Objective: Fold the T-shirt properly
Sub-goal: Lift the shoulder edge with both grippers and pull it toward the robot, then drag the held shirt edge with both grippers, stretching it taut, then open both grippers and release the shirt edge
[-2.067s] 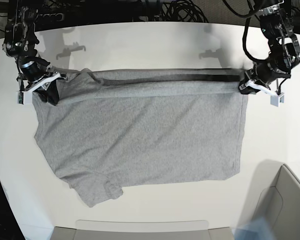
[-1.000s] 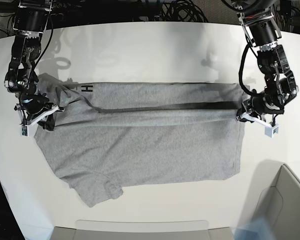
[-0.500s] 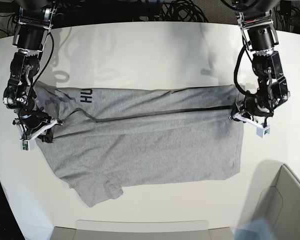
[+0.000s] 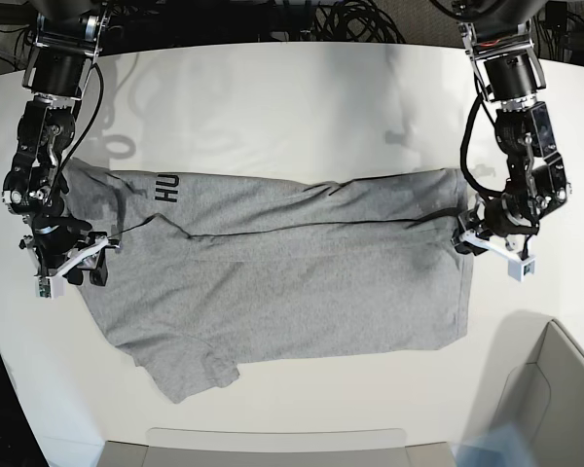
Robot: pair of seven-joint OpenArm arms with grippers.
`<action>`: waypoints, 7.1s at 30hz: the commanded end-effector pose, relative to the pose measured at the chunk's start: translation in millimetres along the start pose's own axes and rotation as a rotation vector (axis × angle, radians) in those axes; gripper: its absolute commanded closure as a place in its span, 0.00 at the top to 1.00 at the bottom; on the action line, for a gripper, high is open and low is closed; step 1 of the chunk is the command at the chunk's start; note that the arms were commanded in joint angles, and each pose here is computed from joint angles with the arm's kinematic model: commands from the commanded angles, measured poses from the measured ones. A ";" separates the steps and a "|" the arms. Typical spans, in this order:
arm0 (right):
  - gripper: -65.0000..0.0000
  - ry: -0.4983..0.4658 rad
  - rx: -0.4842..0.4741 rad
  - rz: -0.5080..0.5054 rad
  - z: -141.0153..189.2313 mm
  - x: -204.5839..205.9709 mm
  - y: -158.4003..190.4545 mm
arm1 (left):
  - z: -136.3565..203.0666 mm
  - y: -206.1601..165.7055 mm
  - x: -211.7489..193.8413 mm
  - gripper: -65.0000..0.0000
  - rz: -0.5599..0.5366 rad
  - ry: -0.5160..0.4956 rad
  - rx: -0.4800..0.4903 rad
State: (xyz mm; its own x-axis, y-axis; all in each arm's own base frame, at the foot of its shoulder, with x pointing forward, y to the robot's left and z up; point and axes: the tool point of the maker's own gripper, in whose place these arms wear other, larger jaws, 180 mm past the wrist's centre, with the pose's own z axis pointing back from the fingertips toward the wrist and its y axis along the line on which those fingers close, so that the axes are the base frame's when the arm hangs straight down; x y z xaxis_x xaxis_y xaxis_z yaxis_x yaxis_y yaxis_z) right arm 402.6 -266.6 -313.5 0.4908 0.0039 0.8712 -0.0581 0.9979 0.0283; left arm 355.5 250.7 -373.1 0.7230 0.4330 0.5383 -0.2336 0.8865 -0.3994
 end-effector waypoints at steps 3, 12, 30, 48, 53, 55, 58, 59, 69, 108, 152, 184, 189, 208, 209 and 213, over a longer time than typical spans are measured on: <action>0.41 -0.115 0.021 0.028 16.7 35.9 6.8 | 26.2 -19.0 35.1 0.35 -0.070 -0.127 -0.030; 0.41 -0.152 0.014 -0.271 84.6 -18.2 -19.3 | 44.1 -13.8 -7.9 0.35 -0.132 -0.067 -0.004; 0.41 -0.059 -0.067 -0.616 103.2 -126.9 -77.5 | 43.2 -5.6 -24.4 0.35 -0.127 -0.032 0.011; 0.41 0.049 -0.047 -0.572 60.1 -134.9 -72.0 | 46.0 9.2 -46.0 0.36 -0.108 0.010 0.035; 0.41 0.050 -0.048 -0.570 60.6 -135.3 -72.5 | 61.7 34.8 -39.2 0.37 -0.065 -0.034 -0.034; 0.41 0.048 -0.048 -0.567 60.8 -134.0 -73.1 | 64.5 54.8 -49.4 0.39 -0.026 -0.002 -0.046; 0.41 0.047 -0.048 -0.566 60.9 -133.4 -73.0 | 55.1 66.4 -66.9 0.41 -0.007 0.078 -0.066; 0.41 0.048 -0.049 -0.564 61.4 -133.8 -73.6 | 52.4 65.3 -70.4 0.41 -0.018 0.097 -0.080; 0.41 0.060 -0.051 -0.561 63.8 -138.5 -73.0 | 49.0 59.7 -72.8 0.41 -0.044 0.110 -0.110; 0.24 0.091 -0.020 -0.521 59.0 -138.9 -64.0 | 15.5 22.2 -84.3 0.32 -0.143 0.172 -0.104; 0.00 0.390 0.062 -0.249 151.2 -206.8 -50.6 | 146.6 164.4 -208.5 0.00 -0.141 0.434 0.250; 0.37 0.277 0.103 -0.129 161.6 -157.7 -24.5 | 161.9 141.1 -175.1 0.33 -0.296 0.327 0.255; 0.37 0.171 0.028 -0.128 172.2 -128.1 -39.4 | 164.2 144.7 -168.2 0.33 -0.315 0.324 0.266; 0.37 -0.005 0.092 0.209 71.9 1.8 17.7 | 143.3 74.0 -16.9 0.33 -0.468 -0.082 0.200; 0.37 0.015 0.080 0.204 58.8 3.8 16.5 | 139.6 67.3 -12.3 0.33 -0.477 -0.093 0.186; 0.37 0.093 0.059 0.202 11.7 7.9 12.2 | 126.7 46.8 -9.1 0.33 -0.509 -0.094 0.134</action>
State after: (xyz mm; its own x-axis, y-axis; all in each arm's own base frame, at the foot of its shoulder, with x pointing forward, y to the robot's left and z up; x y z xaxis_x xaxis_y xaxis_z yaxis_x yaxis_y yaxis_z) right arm 387.4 -251.6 -317.2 0.5815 0.2071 0.7868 -0.2135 0.9720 -0.0980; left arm 247.3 310.9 -312.7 0.7289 -0.0216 0.6843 0.0235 0.9997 0.0065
